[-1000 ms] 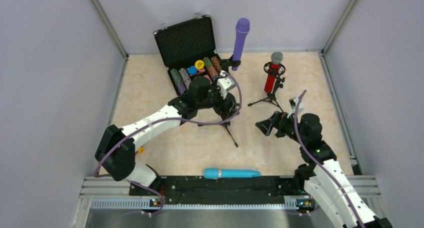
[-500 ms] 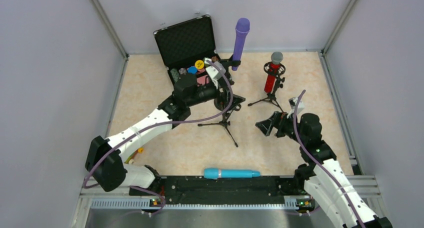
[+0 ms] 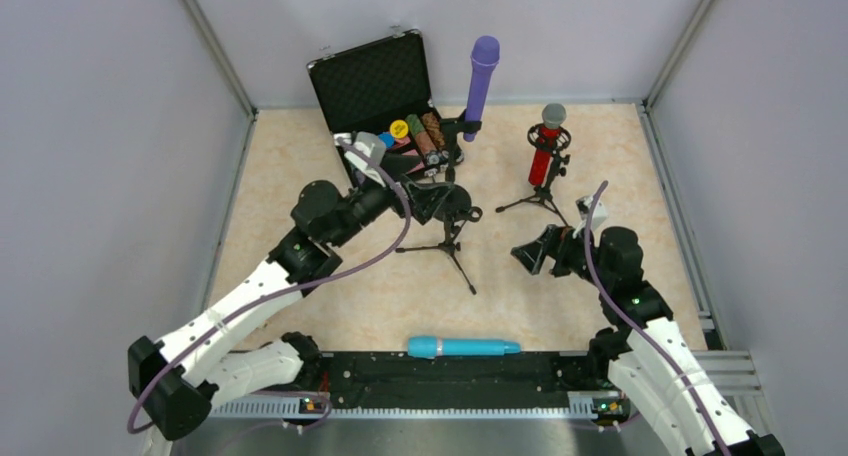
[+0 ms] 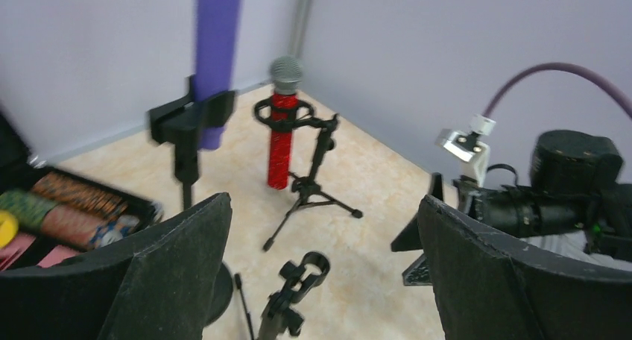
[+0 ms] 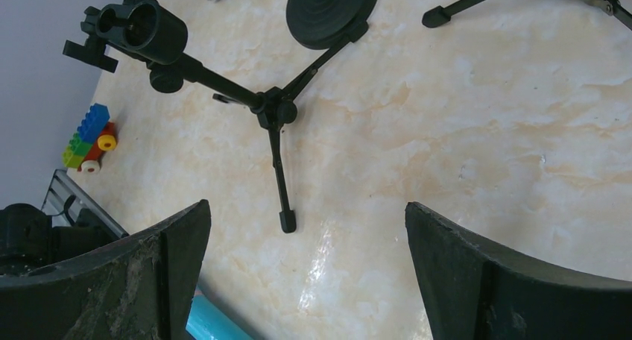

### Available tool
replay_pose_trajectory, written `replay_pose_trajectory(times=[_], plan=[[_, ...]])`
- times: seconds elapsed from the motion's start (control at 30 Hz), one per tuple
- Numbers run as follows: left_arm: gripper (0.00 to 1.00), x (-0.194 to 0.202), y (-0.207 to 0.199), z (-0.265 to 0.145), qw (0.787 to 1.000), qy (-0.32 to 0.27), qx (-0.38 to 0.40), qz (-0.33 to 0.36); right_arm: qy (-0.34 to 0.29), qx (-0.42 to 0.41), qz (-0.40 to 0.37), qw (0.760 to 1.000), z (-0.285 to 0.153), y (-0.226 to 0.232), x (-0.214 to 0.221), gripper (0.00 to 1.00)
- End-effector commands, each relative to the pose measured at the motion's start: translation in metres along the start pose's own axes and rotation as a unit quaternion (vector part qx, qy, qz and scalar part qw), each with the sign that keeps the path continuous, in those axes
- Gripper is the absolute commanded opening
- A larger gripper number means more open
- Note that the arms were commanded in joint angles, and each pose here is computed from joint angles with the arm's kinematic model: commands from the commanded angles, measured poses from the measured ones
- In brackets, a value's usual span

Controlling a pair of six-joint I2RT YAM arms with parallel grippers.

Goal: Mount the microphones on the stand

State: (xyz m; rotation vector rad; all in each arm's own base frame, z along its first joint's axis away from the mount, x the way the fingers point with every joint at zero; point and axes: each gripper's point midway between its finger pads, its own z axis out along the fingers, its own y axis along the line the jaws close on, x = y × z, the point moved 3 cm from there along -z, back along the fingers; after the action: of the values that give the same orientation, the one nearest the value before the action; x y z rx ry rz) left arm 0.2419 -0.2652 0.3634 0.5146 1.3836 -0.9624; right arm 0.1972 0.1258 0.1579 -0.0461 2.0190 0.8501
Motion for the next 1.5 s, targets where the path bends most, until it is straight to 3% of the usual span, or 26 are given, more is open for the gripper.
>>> replay_pose_trajectory(times=[0.0,0.3,0.4,0.67,0.83,0.93,1.0,1.37,1.47], plan=[[0.99,0.018,0.045,-0.034,0.985,-0.002,-0.167,-0.032,-0.014,-0.015,-0.009,1.0,-0.004,0.009,-0.013,0.99],[0.99,0.118,0.077,-0.107,0.932,0.078,-0.321,-0.147,0.031,-0.026,0.026,0.999,-0.004,0.01,0.009,0.99],[0.99,0.146,0.082,-0.131,0.905,0.067,-0.362,-0.211,0.055,-0.031,0.045,0.997,-0.004,0.009,0.021,0.99],[0.99,0.187,0.087,-0.167,0.871,0.026,-0.393,-0.292,0.113,-0.03,0.069,0.991,0.0,0.005,0.047,0.99],[0.99,0.186,0.086,-0.174,0.873,0.029,-0.394,-0.285,0.128,-0.035,0.06,0.989,0.006,0.015,0.057,0.99],[0.99,0.182,0.075,-0.167,0.901,0.049,-0.346,-0.257,0.138,-0.044,0.051,0.988,0.005,0.024,0.061,0.99],[0.99,0.18,0.069,-0.162,0.907,0.052,-0.325,-0.263,0.147,-0.064,0.042,0.986,0.003,0.032,0.063,0.99],[0.99,0.179,0.066,-0.15,0.901,-0.025,-0.282,-0.329,0.164,-0.162,0.042,0.972,0.005,0.059,0.066,0.99],[0.99,0.186,0.073,-0.156,0.885,-0.026,-0.315,-0.342,0.162,-0.206,0.031,0.965,0.007,0.071,0.062,0.99]])
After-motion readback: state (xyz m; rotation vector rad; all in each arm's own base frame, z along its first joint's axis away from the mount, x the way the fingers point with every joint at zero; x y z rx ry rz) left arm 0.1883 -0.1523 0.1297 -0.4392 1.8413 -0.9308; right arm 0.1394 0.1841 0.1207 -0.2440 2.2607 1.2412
